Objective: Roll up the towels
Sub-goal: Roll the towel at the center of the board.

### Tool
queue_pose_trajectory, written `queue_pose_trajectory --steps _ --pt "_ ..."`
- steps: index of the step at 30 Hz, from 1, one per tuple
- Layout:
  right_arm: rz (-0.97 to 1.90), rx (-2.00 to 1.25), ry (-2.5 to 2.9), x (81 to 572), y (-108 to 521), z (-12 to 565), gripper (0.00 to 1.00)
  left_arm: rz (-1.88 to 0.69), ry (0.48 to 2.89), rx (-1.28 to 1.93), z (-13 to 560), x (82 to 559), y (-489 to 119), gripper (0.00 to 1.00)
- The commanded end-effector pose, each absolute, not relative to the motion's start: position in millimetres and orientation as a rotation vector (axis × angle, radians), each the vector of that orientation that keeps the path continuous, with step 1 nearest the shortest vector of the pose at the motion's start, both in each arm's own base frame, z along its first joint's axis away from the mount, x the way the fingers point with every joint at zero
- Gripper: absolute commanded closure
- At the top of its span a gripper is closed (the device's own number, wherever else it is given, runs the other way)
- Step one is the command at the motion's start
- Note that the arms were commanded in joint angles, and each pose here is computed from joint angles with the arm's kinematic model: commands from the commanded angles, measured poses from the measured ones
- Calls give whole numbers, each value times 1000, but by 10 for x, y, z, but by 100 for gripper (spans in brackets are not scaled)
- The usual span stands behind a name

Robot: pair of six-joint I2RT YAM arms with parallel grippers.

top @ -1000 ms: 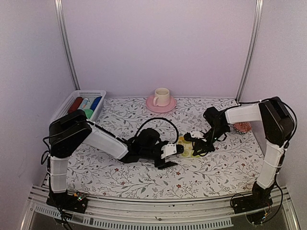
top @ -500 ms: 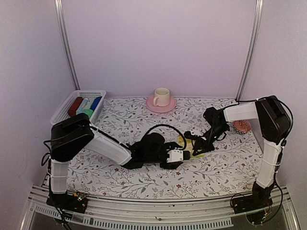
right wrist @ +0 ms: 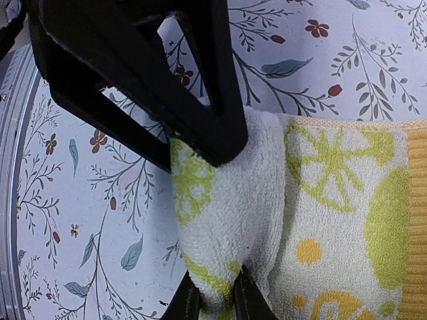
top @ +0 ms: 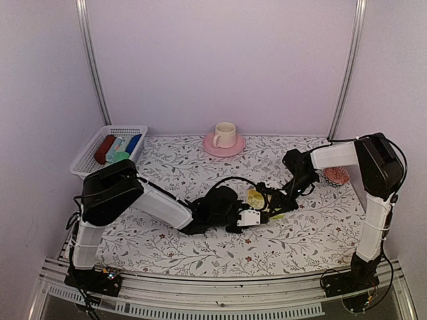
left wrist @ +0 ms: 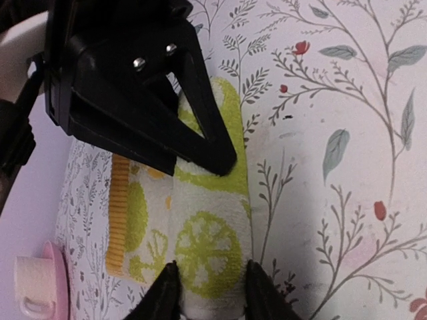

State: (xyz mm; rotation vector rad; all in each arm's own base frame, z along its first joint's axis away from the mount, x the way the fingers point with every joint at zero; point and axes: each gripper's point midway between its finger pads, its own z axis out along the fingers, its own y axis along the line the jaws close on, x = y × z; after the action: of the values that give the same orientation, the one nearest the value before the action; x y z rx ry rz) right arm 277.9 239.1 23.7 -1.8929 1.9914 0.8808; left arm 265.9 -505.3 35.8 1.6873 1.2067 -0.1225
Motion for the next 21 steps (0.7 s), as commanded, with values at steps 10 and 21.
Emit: queue_pose_trajectory --steps 10,21 --pt "855 -1923 1961 2752 2361 360 70 -219 1261 1827 148 2448 -5089 96" --pt "565 -2003 1655 2602 2191 555 50 -488 1613 1765 98 2533 -5001 98"
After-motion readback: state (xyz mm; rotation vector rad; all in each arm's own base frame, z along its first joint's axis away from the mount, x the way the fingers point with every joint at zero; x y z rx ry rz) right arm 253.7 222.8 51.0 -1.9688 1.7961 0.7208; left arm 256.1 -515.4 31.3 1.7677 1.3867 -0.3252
